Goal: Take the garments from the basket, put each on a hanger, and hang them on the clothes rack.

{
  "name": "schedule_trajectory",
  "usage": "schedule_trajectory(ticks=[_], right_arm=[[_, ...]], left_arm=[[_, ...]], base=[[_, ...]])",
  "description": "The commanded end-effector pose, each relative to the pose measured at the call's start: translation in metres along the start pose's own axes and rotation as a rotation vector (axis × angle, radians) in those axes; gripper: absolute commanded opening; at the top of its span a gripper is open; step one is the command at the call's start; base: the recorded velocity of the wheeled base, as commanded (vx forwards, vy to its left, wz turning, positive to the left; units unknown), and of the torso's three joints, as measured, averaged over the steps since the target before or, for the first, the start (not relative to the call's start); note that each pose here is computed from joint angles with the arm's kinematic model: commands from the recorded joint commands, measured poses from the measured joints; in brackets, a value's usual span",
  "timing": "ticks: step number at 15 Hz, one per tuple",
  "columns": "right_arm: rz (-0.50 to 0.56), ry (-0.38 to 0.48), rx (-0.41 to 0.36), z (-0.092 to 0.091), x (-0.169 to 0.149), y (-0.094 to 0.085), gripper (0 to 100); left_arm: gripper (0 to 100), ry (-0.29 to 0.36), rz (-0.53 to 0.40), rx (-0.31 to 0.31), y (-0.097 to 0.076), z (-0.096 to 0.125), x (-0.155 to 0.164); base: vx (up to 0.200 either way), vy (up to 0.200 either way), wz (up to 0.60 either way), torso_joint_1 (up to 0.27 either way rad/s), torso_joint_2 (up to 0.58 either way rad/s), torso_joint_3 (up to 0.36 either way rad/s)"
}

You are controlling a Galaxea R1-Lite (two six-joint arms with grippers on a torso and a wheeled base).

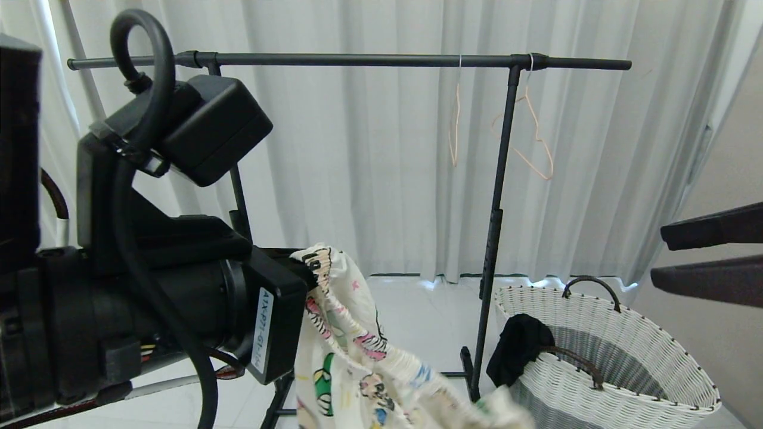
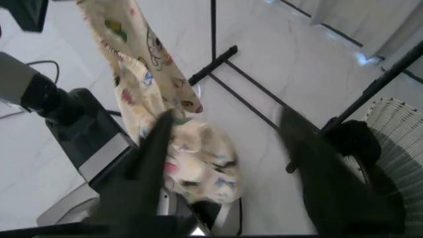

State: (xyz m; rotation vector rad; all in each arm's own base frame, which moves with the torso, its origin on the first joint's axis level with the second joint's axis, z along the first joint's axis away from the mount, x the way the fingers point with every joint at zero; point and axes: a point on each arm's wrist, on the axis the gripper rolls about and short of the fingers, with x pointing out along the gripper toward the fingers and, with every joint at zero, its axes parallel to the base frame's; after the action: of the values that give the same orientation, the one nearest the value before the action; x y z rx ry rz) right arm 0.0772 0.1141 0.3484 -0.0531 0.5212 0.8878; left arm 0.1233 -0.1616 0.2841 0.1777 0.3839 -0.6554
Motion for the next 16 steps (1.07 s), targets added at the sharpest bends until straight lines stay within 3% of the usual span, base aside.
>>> schedule_trajectory(ticks=[1, 3, 4, 6, 8, 11, 16], right_arm=[[-0.003, 0.004, -0.013, -0.011, -0.009, -0.002, 100], [-0.081, 0.031, 0.000, -0.024, -0.016, -0.010, 100], [-0.231, 0.082, 0.019, -0.032, -0.020, -0.019, 100], [-0.530, 0.158, 0.072, -0.045, -0.031, -0.038, 100], [-0.635, 0.168, 0.126, -0.055, -0.037, -0.047, 100], [-0.782, 0.237, 0.067, -0.084, -0.038, -0.056, 100], [-0.842, 0.199, 0.066, -0.102, -0.033, -0.063, 100]], left_arm=[[0, 0.017, 0.028, 0.003, 0.001, -0.002, 0.006], [0, 0.024, 0.066, 0.006, 0.004, -0.005, 0.005], [0, 0.032, 0.112, 0.024, 0.014, -0.010, -0.001], [0, 0.099, 0.336, 0.066, 0.063, -0.028, -0.017], [0, 0.172, 0.500, 0.042, 0.098, -0.052, -0.035], [0, 0.200, 0.563, -0.014, 0.104, -0.081, -0.056], [0, 0.231, 0.589, -0.046, 0.101, -0.103, -0.063]], base=[[0.000, 0.000, 0.00, 0.000, 0.00, 0.000], [0.000, 0.000, 0.00, 0.000, 0.00, 0.000], [0.000, 0.000, 0.00, 0.000, 0.00, 0.000], [0.000, 0.000, 0.00, 0.000, 0.00, 0.000], [0.000, 0.000, 0.00, 0.000, 0.00, 0.000], [0.000, 0.000, 0.00, 0.000, 0.00, 0.000], [0.000, 0.000, 0.00, 0.000, 0.00, 0.000]])
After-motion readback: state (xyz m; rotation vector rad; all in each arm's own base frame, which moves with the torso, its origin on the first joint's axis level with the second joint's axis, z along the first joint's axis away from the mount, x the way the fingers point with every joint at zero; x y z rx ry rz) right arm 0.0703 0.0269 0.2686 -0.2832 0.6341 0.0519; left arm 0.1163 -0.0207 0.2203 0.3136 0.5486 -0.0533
